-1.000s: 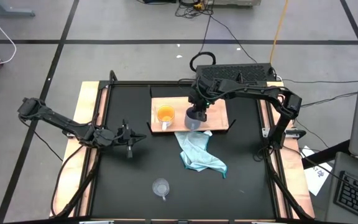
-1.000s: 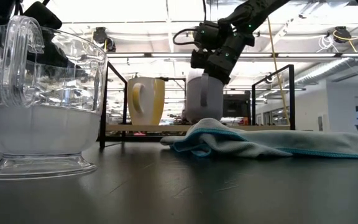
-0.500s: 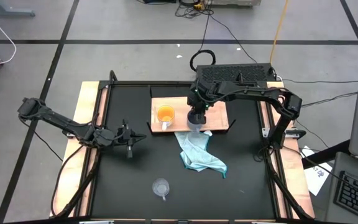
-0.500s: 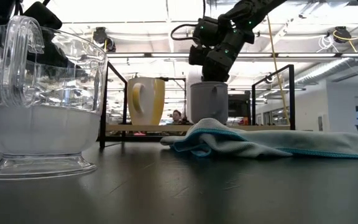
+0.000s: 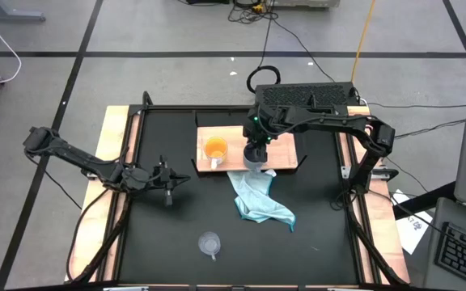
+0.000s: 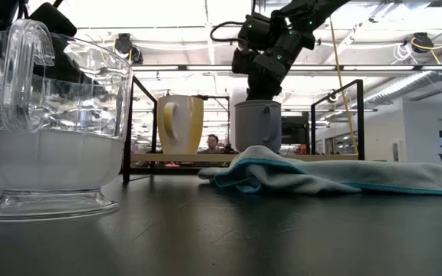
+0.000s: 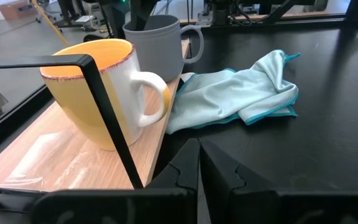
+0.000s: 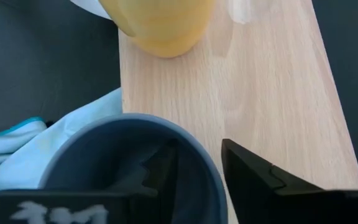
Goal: Stack small to large cups/mugs on shelf
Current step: Put the gray mug on the shelf, then put the transparent mug on the shelf
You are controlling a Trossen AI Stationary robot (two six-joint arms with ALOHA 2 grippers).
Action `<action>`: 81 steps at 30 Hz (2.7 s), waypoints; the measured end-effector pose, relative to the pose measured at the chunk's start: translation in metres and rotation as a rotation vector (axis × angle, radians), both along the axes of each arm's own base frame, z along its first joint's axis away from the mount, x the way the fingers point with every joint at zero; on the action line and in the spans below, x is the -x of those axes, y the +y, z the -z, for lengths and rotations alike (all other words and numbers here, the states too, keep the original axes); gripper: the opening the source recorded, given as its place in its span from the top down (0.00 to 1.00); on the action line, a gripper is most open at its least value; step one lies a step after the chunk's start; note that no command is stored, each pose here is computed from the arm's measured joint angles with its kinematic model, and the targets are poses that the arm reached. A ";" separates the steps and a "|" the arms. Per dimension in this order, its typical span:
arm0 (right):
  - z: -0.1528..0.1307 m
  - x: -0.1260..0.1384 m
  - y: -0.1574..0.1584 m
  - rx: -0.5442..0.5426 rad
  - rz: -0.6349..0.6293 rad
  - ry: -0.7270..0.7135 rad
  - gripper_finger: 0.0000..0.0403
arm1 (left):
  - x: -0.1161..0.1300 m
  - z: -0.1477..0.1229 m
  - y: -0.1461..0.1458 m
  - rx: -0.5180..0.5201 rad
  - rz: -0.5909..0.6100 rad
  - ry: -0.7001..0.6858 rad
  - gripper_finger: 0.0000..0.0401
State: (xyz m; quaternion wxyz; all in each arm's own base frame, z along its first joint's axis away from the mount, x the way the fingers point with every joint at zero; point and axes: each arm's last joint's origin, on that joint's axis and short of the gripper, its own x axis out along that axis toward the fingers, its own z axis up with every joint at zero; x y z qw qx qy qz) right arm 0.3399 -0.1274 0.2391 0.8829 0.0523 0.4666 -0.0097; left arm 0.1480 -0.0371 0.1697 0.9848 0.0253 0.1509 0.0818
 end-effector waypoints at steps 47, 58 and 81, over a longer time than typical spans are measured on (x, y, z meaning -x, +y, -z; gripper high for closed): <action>-0.142 0.105 0.057 0.114 0.069 -0.358 0.99 | 0.000 -0.001 0.000 -0.019 0.006 -0.005 0.95; -0.160 0.133 0.101 0.159 -0.015 -0.391 1.00 | 0.000 -0.001 0.000 -0.020 0.008 -0.005 0.95; -0.109 0.221 0.126 0.144 -0.007 -0.557 1.00 | 0.003 -0.020 -0.003 -0.110 0.086 -0.156 0.95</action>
